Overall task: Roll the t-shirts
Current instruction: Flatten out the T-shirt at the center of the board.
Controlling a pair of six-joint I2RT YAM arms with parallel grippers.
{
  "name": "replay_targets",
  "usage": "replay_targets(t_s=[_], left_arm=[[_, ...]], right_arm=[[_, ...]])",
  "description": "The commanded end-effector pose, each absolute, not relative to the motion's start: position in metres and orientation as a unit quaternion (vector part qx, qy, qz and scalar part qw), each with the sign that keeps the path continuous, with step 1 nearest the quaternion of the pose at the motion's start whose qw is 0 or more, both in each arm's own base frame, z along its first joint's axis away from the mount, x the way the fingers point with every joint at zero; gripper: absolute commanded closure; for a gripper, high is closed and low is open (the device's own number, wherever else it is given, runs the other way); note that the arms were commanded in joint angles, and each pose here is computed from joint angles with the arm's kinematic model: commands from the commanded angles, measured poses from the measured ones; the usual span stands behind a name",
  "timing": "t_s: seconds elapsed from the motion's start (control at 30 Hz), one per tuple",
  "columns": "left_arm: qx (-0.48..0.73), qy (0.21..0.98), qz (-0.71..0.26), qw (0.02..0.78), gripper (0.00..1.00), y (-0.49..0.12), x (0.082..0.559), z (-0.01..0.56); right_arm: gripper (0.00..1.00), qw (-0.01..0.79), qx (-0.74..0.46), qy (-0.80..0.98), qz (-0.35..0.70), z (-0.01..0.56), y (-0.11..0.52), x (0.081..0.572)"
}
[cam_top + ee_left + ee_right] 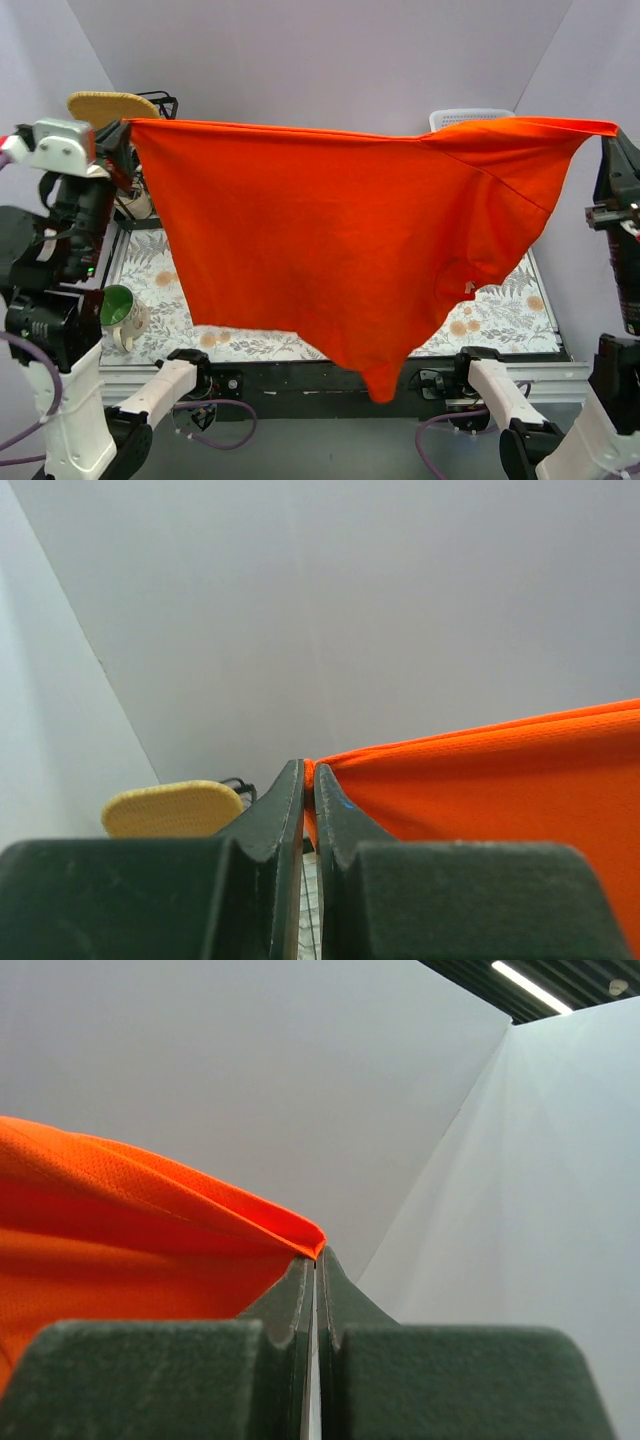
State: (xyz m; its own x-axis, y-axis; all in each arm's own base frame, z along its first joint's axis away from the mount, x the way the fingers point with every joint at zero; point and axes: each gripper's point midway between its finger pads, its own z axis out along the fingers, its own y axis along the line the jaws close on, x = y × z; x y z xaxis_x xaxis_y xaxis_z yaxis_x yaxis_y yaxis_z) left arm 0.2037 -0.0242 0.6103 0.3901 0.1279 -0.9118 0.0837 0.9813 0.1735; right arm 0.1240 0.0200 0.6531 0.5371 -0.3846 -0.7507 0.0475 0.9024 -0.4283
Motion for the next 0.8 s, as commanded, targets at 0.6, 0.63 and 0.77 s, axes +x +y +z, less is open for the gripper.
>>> replay_targets(t_s=[0.6,0.63,0.77], left_arm=[[0.182,0.879,-0.104,0.429,1.00,-0.106,0.472,0.158],[0.180,0.886,-0.102,0.415,1.00,-0.107,0.481,0.142],[0.186,0.879,-0.095,0.429,1.00,-0.116,0.517,0.156]], right_arm=[[0.99,0.523,-0.241,0.817,-0.024,0.183,0.005,0.448],[0.99,0.522,-0.237,0.819,-0.032,0.184,0.001,0.456],[0.99,0.501,-0.231,0.833,-0.041,0.170,-0.008,0.492]])
